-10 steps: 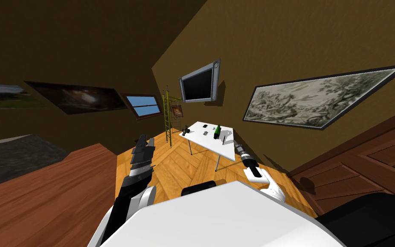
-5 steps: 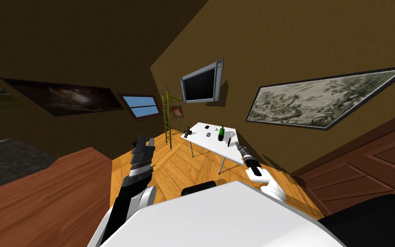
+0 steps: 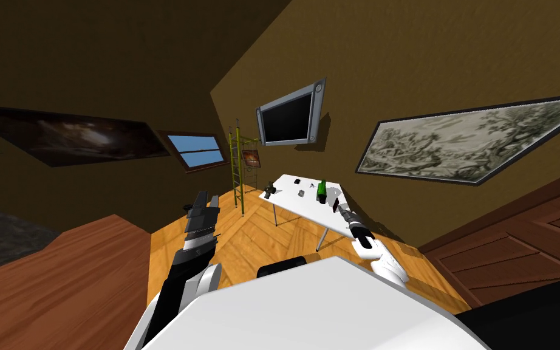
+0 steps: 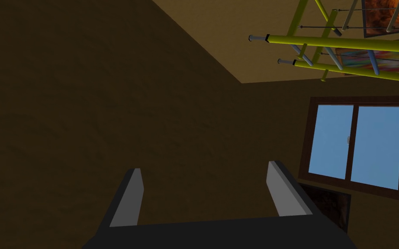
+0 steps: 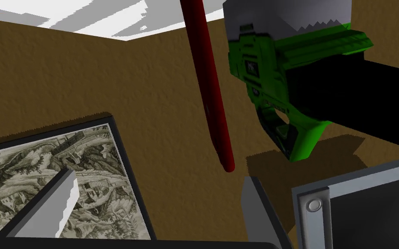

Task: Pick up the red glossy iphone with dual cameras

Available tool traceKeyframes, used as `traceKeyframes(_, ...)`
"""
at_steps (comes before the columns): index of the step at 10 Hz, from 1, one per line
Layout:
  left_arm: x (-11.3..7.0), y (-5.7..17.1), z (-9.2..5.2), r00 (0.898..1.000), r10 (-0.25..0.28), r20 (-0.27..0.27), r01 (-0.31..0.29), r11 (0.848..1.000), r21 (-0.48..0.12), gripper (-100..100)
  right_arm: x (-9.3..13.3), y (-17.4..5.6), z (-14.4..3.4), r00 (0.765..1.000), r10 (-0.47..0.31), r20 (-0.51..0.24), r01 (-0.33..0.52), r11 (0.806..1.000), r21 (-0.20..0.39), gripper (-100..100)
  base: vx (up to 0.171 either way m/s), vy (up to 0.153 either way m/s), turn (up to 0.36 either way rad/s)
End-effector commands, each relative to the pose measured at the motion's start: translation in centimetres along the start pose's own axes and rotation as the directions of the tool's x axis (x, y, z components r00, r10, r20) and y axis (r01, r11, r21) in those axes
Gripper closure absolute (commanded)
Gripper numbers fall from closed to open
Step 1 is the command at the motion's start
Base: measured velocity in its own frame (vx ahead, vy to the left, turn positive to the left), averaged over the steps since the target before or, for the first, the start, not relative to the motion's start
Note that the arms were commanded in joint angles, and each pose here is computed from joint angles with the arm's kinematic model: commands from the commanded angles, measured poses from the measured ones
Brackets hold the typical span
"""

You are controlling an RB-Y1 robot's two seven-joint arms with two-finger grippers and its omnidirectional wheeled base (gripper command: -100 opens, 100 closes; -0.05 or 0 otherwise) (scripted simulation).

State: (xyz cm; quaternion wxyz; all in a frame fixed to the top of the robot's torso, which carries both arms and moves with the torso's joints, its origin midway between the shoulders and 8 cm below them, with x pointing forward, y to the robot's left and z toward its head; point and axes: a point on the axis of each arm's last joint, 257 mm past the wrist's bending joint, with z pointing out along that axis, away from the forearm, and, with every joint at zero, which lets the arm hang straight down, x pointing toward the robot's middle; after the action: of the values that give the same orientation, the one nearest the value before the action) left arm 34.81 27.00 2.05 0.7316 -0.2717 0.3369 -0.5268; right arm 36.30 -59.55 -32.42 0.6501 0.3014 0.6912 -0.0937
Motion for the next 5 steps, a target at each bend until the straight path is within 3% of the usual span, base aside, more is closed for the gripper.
traceKeyframes(1, 0.0, 0.0, 0.0, 1.000, 0.000, 0.000, 0.000, 1.000, 0.000, 0, 0.1, -1.5, 0.5, 0.998, -0.060, -0.013, 0.060, 0.998, 0.029, -100, 0.138, 0.126, -0.038)
traceKeyframes(5, 0.0, 0.0, 0.0, 1.000, 0.000, 0.000, 0.000, 1.000, 0.000, 0, -0.6, -5.1, 1.6, 0.980, -0.196, -0.040, 0.199, 0.976, 0.085, -100, 0.122, 0.125, -0.043)
